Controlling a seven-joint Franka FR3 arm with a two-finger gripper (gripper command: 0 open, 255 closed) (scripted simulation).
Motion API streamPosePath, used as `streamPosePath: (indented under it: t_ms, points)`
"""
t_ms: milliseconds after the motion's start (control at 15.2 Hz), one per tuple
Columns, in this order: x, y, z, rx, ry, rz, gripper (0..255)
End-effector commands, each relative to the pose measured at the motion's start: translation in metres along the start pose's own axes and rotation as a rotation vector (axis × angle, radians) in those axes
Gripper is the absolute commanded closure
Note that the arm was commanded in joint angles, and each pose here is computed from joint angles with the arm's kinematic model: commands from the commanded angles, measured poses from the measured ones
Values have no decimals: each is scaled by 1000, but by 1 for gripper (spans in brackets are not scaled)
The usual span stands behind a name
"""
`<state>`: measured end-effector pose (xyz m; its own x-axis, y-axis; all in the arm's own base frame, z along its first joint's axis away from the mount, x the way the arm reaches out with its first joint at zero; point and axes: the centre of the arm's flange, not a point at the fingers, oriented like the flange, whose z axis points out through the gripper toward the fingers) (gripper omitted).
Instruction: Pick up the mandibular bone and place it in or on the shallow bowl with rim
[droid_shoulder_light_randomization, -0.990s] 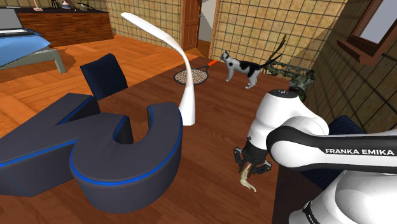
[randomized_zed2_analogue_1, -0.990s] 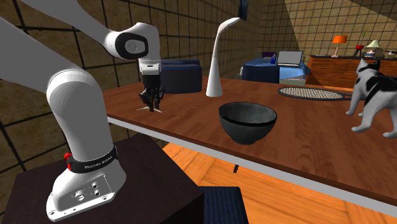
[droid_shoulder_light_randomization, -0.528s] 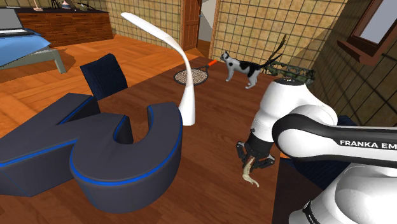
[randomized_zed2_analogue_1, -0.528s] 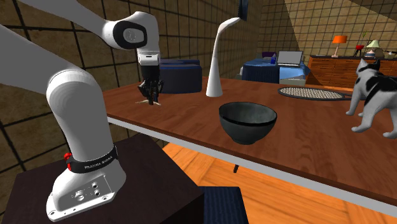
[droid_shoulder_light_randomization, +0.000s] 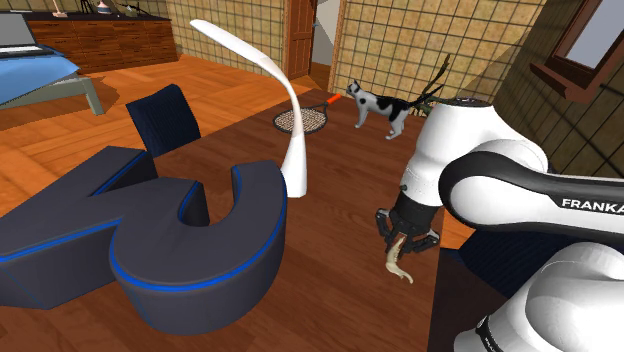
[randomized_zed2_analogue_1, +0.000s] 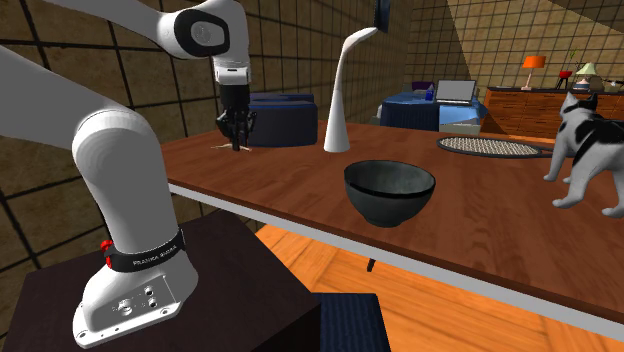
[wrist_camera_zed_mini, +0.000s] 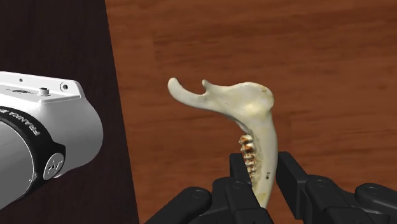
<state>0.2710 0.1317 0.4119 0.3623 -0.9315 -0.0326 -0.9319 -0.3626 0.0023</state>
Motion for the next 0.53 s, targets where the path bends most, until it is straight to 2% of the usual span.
streamPosePath:
  t_ms: [0, 462]
  points:
    - [0, 1, -11, -1, 0, 0, 255]
    - [-1, 1, -48, -1, 0, 0, 255]
